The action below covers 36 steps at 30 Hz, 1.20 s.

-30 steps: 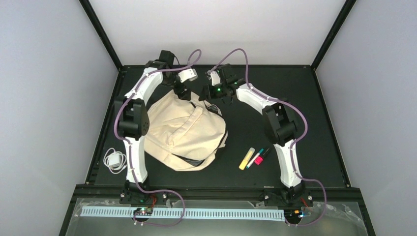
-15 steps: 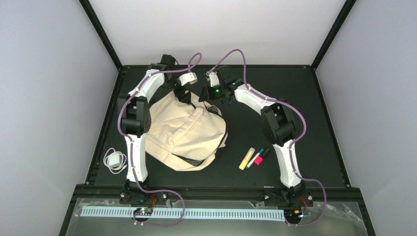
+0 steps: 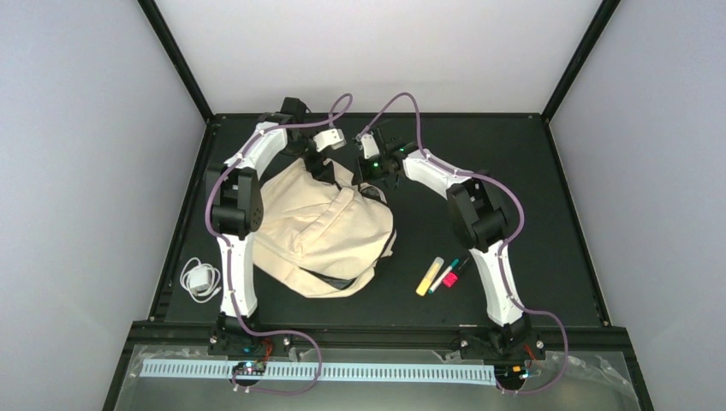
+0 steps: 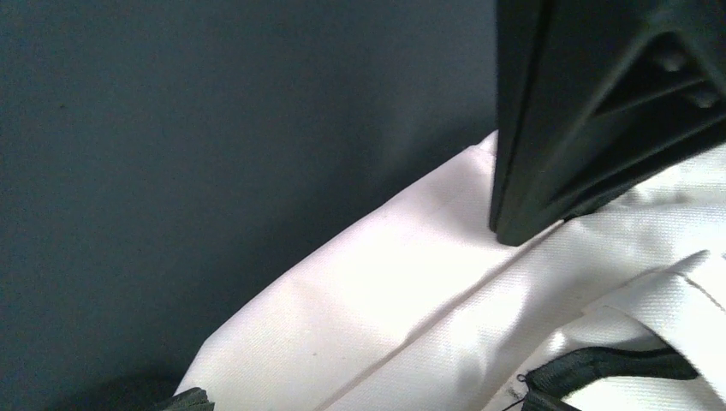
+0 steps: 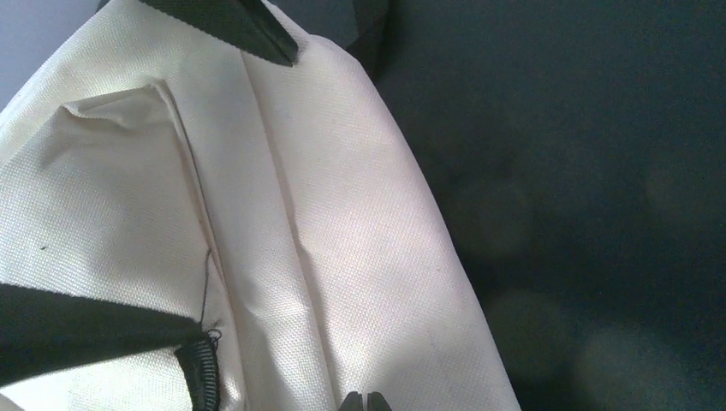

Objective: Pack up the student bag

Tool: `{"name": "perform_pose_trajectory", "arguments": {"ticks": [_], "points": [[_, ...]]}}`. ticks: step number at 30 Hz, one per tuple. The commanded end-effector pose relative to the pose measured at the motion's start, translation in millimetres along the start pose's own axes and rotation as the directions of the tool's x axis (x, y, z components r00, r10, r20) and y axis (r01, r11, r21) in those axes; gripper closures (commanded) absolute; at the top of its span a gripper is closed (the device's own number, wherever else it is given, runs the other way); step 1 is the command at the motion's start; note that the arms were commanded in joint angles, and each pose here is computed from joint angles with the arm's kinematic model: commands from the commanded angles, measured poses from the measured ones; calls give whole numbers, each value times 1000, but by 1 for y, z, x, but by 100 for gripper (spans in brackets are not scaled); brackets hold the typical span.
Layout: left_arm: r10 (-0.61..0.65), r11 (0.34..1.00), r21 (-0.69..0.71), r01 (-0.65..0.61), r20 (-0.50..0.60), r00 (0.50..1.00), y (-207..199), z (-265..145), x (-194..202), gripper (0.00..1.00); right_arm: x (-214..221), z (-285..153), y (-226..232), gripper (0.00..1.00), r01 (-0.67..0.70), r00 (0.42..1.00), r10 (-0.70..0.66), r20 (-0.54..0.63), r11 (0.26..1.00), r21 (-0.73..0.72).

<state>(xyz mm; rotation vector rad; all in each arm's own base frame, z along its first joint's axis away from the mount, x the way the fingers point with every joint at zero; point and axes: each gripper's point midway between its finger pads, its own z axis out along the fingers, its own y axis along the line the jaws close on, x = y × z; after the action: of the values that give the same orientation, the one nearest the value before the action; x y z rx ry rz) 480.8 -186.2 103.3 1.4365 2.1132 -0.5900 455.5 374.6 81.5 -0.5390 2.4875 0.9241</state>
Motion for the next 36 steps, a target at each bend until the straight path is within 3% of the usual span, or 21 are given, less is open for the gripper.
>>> {"name": "perform_pose_trajectory", "arguments": {"ticks": [1, 5, 8, 16, 21, 23, 28, 29, 36], "points": [[116, 991, 55, -122, 109, 987, -25, -15, -27, 3, -23, -21, 14, 99, 56, 996, -57, 65, 998, 10], [251, 957, 87, -276, 225, 941, -50, -27, -43, 1, -36, -48, 33, 99, 53, 990, -44, 134, 997, -64], [337, 918, 129, -375, 243, 909, -69, -25, -46, 1, -38, -64, 41, 99, 52, 984, -37, 176, 995, -82], [381, 874, 253, -415, 172, 908, -83, 9, -33, 1, -39, -80, 52, 99, 47, 978, -23, 210, 993, -109], [401, 868, 244, -433, 172, 900, -80, 20, -31, 2, -42, -83, 55, 99, 47, 976, -20, 219, 992, -119], [399, 872, 232, -432, 177, 900, -79, 20, -33, 16, -40, -84, 53, 99, 39, 977, -13, 215, 992, -119], [412, 881, 191, -433, 141, 900, -75, 15, -31, 92, -35, -96, 50, 99, 29, 974, -1, 224, 992, -122], [409, 890, 164, -425, 122, 904, -69, 14, -32, 98, -35, -101, 50, 99, 31, 973, -3, 231, 992, -118], [398, 910, 97, -404, 75, 914, -51, -7, -25, 99, -23, -128, 35, 99, 3, 967, 23, 252, 995, -102]]}}
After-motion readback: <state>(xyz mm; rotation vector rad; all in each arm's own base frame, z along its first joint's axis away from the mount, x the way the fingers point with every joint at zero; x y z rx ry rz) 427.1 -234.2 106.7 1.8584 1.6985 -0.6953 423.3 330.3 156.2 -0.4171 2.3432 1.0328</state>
